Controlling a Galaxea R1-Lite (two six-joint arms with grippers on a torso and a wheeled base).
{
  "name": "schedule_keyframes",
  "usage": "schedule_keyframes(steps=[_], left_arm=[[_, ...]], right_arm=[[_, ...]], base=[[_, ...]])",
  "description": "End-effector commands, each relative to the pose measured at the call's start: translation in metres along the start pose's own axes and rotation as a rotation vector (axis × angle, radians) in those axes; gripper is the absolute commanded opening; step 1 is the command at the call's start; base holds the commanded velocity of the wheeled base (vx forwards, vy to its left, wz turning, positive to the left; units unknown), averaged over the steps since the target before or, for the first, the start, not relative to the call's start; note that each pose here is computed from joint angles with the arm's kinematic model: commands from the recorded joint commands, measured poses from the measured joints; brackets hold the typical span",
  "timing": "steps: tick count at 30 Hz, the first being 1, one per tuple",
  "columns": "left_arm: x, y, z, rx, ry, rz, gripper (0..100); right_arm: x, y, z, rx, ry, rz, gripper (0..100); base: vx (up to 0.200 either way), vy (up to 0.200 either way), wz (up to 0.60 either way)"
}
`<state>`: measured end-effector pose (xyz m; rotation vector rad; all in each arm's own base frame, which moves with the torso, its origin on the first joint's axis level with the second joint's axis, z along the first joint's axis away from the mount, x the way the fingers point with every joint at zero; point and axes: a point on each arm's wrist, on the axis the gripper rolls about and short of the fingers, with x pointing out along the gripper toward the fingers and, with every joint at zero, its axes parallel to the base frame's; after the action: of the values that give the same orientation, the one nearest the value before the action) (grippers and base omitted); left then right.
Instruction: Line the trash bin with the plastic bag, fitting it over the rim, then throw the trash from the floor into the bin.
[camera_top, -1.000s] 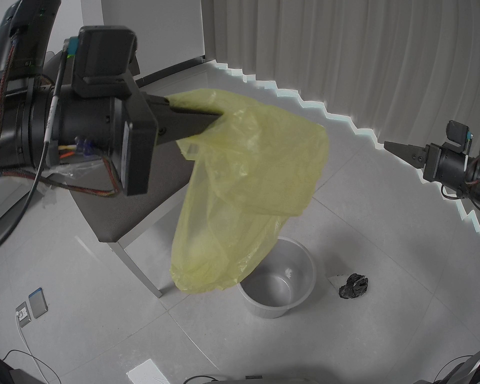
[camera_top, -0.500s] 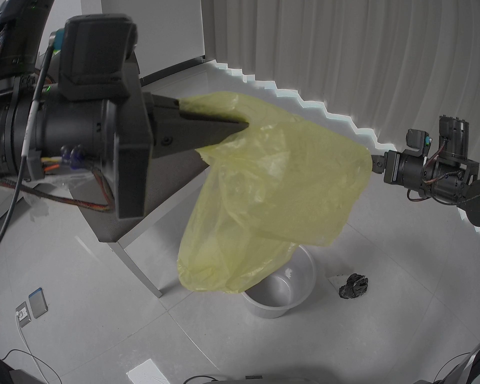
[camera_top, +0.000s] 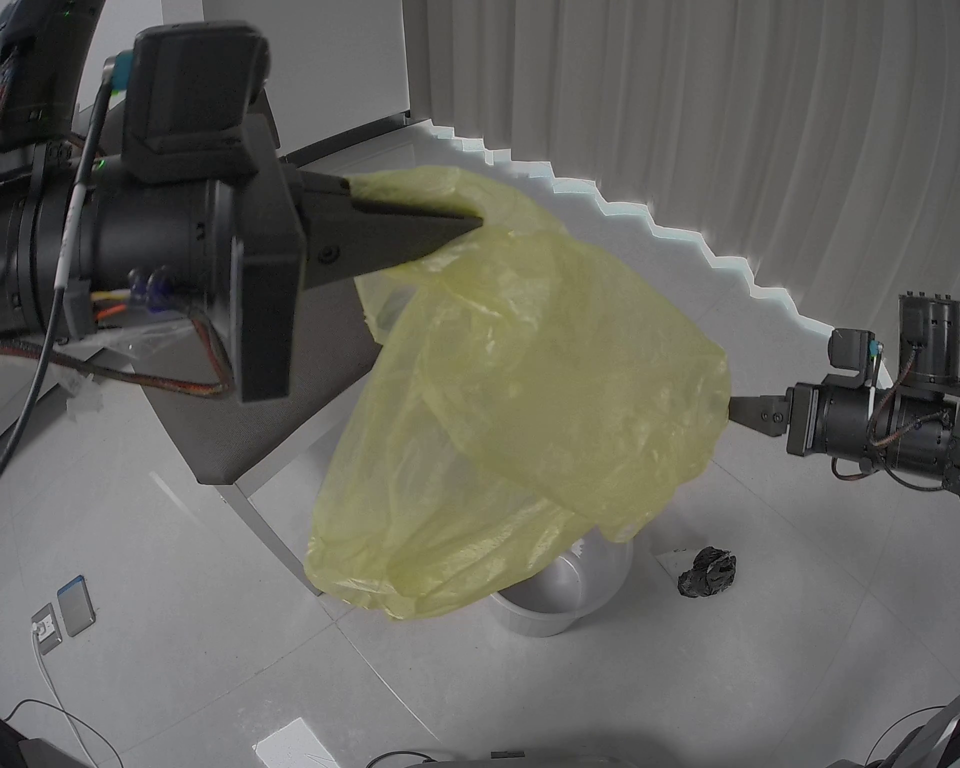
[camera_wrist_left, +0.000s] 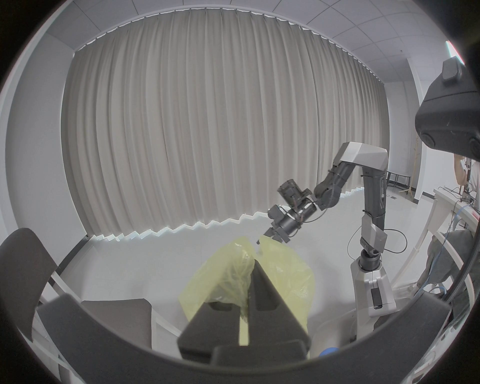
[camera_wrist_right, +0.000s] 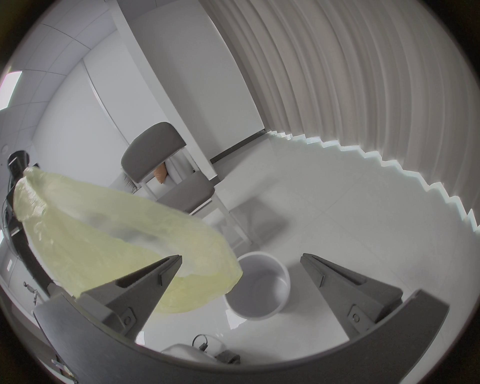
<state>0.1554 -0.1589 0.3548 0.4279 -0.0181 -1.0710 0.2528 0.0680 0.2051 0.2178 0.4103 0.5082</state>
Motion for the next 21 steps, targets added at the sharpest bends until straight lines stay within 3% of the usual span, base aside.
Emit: schedule_keyframes(steps=[1,8,18,21], left_arm=[[-0.003,0.002,0.002,0.004,-0.011,0.013,0],[-0.006,-0.001,0.003,0.007,-0.017,0.008,0],[-0.009,-0.009,0.009,0.02,-0.049,-0.029,0],[-0.008,-0.009,0.009,0.024,-0.057,-0.029,0]], right_arm=[[-0.016,0.016,-0.01,-0.02,0.006,0.046,100],[-0.018,0.03,-0.026,-0.029,0.058,0.103,100],[0.018,0.021,-0.027,-0.012,0.112,0.087,100],[0.031,0.02,-0.034,-0.004,0.159,0.123,100]], base=[[0.0,0.0,0.0],[0.0,0.0,0.0],[0.0,0.0,0.0],[0.0,0.0,0.0]])
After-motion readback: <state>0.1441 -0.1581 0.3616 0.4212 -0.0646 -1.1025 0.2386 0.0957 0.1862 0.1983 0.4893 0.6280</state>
